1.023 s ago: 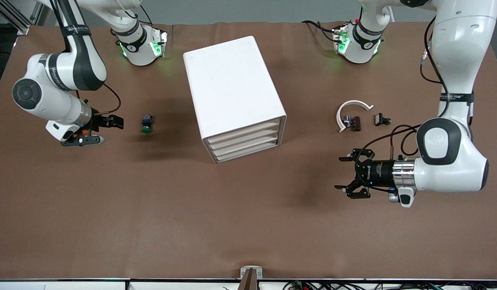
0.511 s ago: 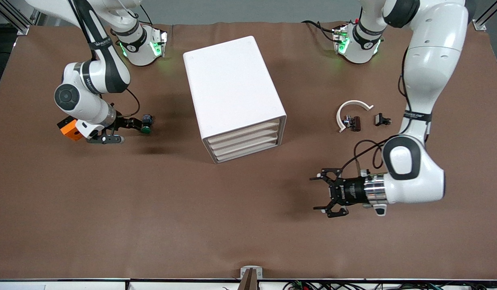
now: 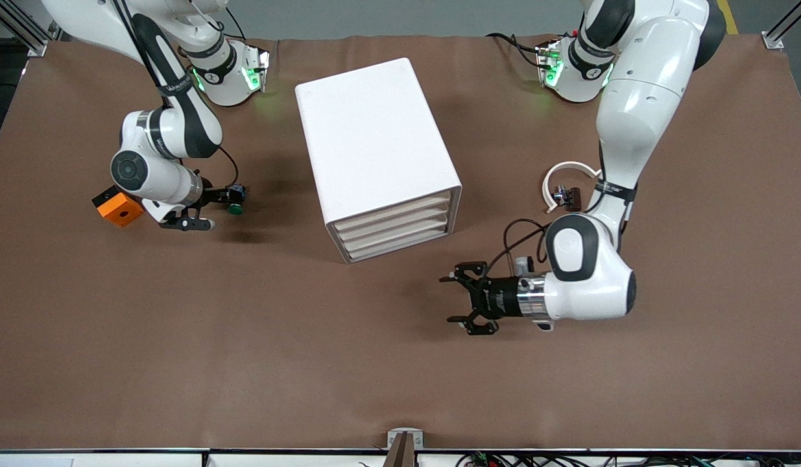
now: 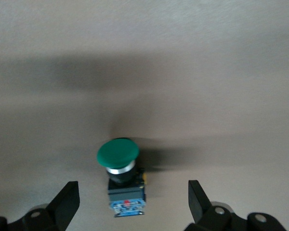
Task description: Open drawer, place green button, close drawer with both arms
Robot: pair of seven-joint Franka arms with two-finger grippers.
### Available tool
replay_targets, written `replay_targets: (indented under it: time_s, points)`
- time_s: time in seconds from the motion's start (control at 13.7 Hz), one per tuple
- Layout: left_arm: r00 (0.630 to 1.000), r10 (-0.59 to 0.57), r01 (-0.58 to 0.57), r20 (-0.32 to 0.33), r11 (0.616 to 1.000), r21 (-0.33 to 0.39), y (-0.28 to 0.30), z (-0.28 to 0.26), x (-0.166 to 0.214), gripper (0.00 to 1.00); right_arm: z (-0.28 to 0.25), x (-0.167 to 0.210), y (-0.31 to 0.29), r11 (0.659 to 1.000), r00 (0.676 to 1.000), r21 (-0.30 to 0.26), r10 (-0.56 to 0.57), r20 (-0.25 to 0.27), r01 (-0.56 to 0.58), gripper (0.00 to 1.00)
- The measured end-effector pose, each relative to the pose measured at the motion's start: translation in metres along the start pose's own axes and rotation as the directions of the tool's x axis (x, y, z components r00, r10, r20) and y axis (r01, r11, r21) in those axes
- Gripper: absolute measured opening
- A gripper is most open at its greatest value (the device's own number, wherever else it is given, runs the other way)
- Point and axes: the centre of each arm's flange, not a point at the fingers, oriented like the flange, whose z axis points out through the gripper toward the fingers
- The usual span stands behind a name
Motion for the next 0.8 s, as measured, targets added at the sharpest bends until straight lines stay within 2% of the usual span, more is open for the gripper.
replay_targets:
  time_s: [0.07,0.29,0.44,0.66,0.73,0.8]
  points:
    - [1.0,-0.019,0.02,-0.017,0.999,0.034,-0.009,0.015,-0.002,0.87,0.005,0.0,-0.006,1.0,1.0,-0.001,-0.005,0.003,0.005,1.0]
    - [0.995,-0.065,0.075,-0.078,0.987,0.142,-0.027,0.052,0.006,0.85,0.022,-0.001,-0.012,1.0,0.999,-0.009,-0.016,0.03,0.016,1.0]
    - [0.988,-0.077,0.105,-0.136,0.972,0.21,-0.027,0.054,0.022,0.85,0.031,-0.001,-0.011,1.0,0.999,-0.012,-0.014,0.045,0.015,1.0]
    - [0.973,-0.076,0.131,-0.219,0.959,0.251,-0.03,0.053,0.034,0.85,0.043,-0.001,-0.01,1.0,0.998,-0.015,-0.013,0.065,0.014,1.0]
    - [0.97,-0.073,0.132,-0.23,0.959,0.253,-0.033,0.056,0.034,0.85,0.045,-0.001,-0.01,1.0,0.998,-0.016,-0.013,0.068,0.014,0.93]
    - [0.969,-0.069,0.13,-0.237,0.959,0.252,-0.035,0.06,0.033,0.81,0.045,-0.001,-0.01,1.0,0.998,-0.016,-0.013,0.068,0.014,0.81]
